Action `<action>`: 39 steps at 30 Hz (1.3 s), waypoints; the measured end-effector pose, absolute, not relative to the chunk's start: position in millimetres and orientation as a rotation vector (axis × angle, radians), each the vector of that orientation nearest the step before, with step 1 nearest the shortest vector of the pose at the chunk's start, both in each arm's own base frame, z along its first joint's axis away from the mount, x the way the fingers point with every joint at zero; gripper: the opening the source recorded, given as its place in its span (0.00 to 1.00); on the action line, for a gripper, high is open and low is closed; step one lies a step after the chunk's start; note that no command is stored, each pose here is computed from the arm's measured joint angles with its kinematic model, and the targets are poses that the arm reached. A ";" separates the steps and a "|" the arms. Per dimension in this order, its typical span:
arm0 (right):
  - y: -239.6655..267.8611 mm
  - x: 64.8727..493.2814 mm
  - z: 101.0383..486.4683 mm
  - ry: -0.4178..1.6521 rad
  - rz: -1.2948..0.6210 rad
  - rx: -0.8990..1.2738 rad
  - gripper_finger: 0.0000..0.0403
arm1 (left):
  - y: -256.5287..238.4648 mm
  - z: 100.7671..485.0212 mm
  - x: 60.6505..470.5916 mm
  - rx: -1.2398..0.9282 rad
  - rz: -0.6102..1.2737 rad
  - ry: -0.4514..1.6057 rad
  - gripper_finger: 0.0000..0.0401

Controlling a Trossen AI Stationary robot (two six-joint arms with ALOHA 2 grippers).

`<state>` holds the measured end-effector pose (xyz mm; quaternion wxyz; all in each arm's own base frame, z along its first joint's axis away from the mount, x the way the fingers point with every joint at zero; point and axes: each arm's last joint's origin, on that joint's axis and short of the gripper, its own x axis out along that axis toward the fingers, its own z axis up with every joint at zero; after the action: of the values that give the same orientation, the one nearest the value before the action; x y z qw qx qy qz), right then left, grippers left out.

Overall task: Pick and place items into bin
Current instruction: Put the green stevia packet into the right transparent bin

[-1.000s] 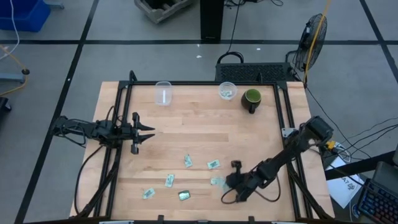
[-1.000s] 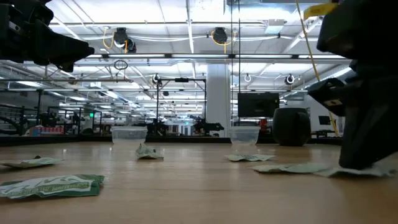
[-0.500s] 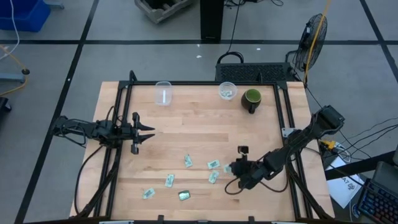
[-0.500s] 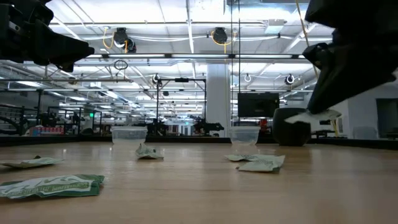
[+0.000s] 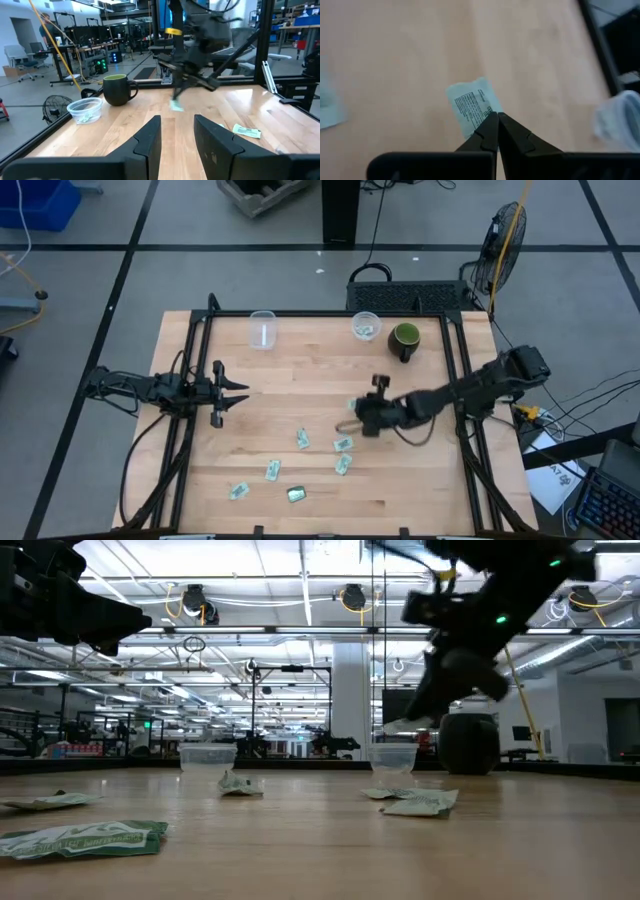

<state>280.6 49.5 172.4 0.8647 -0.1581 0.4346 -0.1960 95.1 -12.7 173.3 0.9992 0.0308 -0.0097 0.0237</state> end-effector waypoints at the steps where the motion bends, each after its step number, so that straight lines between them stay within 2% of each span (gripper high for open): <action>1: 40.1 283.4 173.1 0.909 -0.431 -0.332 0.00 | -12.7 173.4 95.1 0.062 0.047 -0.020 0.30; 11: -51.4 293.5 184.1 0.865 -0.658 -0.307 0.00 | -12.7 173.4 95.1 0.062 0.047 -0.019 0.30; 21: -126.0 279.9 193.1 0.816 -0.863 -0.270 0.00 | -12.7 173.4 95.1 0.062 0.047 -0.020 0.30; 28: -163.8 262.2 191.9 0.781 -0.857 -0.097 0.00 | -12.7 173.4 95.1 0.062 0.047 -0.020 0.30; 39: -181.5 255.7 195.3 0.694 -0.805 -0.003 0.00 | -12.7 173.3 95.1 0.062 0.047 -0.019 0.30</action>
<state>255.7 -181.5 195.3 0.8621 -0.0016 0.3307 -0.3840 95.1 -12.7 173.3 0.9992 0.0308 -0.0095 0.0236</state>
